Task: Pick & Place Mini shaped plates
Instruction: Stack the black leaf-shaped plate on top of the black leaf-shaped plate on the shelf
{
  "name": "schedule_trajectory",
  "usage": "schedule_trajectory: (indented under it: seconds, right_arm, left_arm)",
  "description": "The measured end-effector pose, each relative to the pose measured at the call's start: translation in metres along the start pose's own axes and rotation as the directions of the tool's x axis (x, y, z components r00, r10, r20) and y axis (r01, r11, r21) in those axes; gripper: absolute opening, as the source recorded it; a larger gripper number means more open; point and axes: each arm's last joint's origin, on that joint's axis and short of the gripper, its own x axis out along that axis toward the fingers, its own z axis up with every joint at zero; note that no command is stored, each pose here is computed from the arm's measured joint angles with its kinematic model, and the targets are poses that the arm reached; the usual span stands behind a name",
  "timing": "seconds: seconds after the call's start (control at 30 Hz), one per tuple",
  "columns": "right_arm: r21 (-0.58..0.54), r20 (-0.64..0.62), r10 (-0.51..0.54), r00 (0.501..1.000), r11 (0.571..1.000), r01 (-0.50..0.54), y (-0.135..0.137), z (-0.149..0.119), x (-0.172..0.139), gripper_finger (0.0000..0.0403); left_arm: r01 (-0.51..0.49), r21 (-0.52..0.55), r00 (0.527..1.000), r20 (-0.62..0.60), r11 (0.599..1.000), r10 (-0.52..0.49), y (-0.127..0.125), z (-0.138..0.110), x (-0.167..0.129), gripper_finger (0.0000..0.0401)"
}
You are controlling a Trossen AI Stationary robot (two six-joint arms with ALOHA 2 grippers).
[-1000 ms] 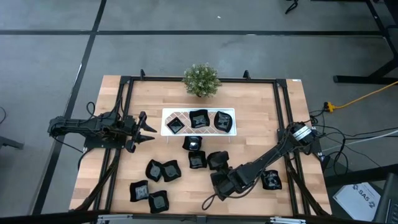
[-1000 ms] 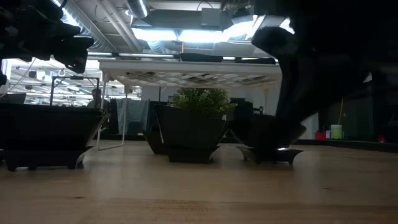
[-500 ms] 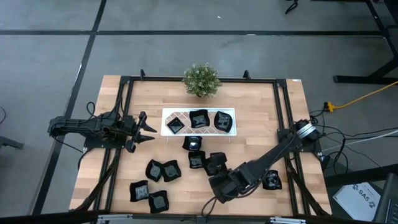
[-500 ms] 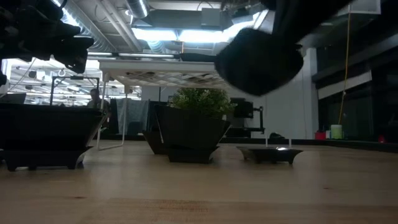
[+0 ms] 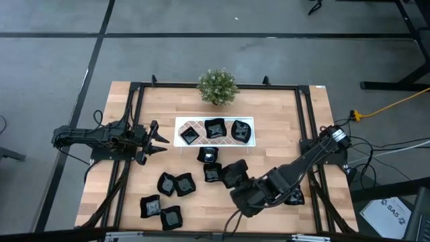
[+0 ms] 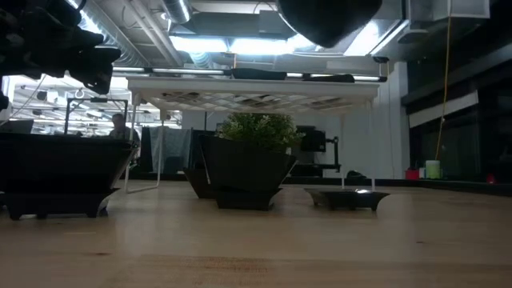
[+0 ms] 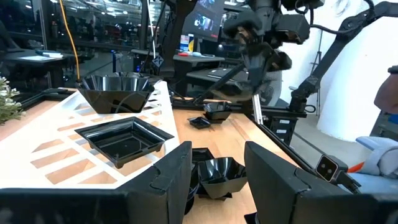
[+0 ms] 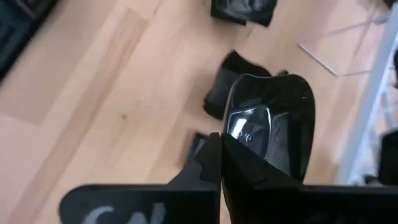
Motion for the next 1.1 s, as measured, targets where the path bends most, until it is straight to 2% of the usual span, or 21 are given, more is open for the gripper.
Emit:
schedule_trajectory:
  seconds: [0.2, 0.33, 0.47, 0.63, 0.8, 0.87, 0.9, 0.97, 1.03, 1.1]
  right_arm:
    - [-0.071, -0.086, -0.064, 0.994, 0.996, 0.058, -0.010, -0.006, -0.017, 0.0004]
    - [0.012, -0.133, -0.145, 0.981, 0.989, 0.148, -0.019, -0.010, -0.026, 0.0004]
    - [0.118, -0.159, -0.241, 0.958, 0.958, 0.261, -0.034, -0.017, -0.030, 0.0004]
    - [0.271, -0.187, -0.331, 0.925, 0.888, 0.372, -0.050, -0.021, -0.028, 0.0005]
    - [0.504, -0.228, -0.332, 0.916, 0.764, 0.402, -0.068, -0.025, -0.021, 0.0005]
    - [0.530, -0.248, -0.322, 0.914, 0.745, 0.406, -0.074, -0.028, -0.019, 0.0005]
    - [0.514, -0.258, -0.323, 0.910, 0.752, 0.413, -0.076, -0.029, -0.018, 0.0005]
    - [0.413, -0.278, -0.323, 0.905, 0.810, 0.416, -0.079, -0.032, -0.017, 0.0005]
    - [0.255, -0.299, -0.322, 0.898, 0.880, 0.400, -0.079, -0.034, -0.017, 0.0005]
    - [0.096, -0.313, -0.343, 0.886, 0.916, 0.388, -0.079, -0.036, -0.018, 0.0005]
  left_arm:
    - [0.000, 0.000, 1.000, 0.000, 1.000, 0.000, 0.000, 0.000, 0.000, 0.0143]
    - [0.000, 0.000, 1.000, -0.001, 1.000, 0.000, 0.000, 0.000, 0.000, 0.0143]
    - [0.000, 0.000, 1.000, 0.000, 1.000, 0.000, 0.000, 0.000, 0.000, 0.0143]
    - [0.000, 0.000, 1.000, -0.001, 1.000, 0.000, 0.000, 0.000, 0.000, 0.0143]
    - [0.000, 0.000, 1.000, 0.000, 1.000, 0.000, 0.000, 0.000, 0.000, 0.0143]
    - [0.000, 0.000, 1.000, 0.000, 1.000, 0.000, 0.000, 0.000, 0.000, 0.0143]
    - [0.001, 0.000, 1.000, 0.000, 1.000, -0.001, 0.000, 0.000, 0.000, 0.0143]
    - [0.000, 0.000, 1.000, 0.000, 1.000, 0.000, 0.000, 0.000, 0.000, 0.0143]
    - [0.000, 0.000, 1.000, 0.000, 1.000, 0.000, 0.000, 0.000, 0.000, 0.0143]
    - [0.000, 0.000, 1.000, -0.001, 1.000, 0.000, 0.000, 0.000, 0.000, 0.0143]
